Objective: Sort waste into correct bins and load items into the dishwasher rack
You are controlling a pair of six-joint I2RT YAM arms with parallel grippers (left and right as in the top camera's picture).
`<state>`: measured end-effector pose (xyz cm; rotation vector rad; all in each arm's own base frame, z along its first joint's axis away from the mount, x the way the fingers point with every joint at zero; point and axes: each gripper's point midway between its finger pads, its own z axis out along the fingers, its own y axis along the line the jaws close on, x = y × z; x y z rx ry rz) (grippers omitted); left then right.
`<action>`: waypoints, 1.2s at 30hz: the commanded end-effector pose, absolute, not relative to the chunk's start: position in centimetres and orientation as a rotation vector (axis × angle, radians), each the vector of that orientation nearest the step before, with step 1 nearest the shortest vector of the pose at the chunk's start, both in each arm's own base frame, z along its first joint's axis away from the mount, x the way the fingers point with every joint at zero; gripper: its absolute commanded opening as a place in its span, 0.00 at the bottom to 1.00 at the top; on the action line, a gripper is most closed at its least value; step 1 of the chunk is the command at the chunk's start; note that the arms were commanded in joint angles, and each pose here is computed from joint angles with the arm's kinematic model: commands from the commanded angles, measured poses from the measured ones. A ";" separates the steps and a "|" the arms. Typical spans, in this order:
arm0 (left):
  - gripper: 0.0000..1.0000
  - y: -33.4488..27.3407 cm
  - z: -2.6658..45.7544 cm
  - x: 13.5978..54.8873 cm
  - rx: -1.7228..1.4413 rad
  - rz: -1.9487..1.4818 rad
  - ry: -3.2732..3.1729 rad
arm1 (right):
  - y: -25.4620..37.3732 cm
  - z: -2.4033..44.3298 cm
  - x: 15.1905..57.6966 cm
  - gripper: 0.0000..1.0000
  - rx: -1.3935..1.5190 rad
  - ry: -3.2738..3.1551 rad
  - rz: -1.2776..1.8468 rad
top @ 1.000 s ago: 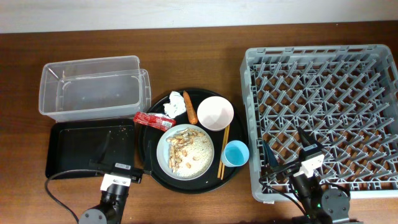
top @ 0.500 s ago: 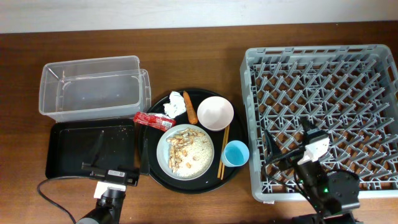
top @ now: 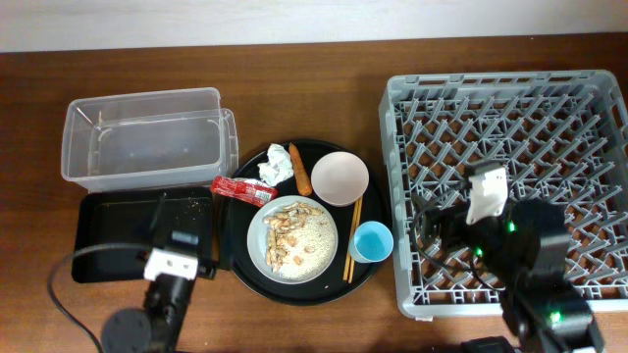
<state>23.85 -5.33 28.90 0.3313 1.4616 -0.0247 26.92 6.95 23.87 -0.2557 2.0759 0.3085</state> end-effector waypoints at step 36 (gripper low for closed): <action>0.99 -19.9 21.7 29.1 0.774 -0.530 2.380 | 1.2 21.3 29.5 0.98 0.531 2.531 0.101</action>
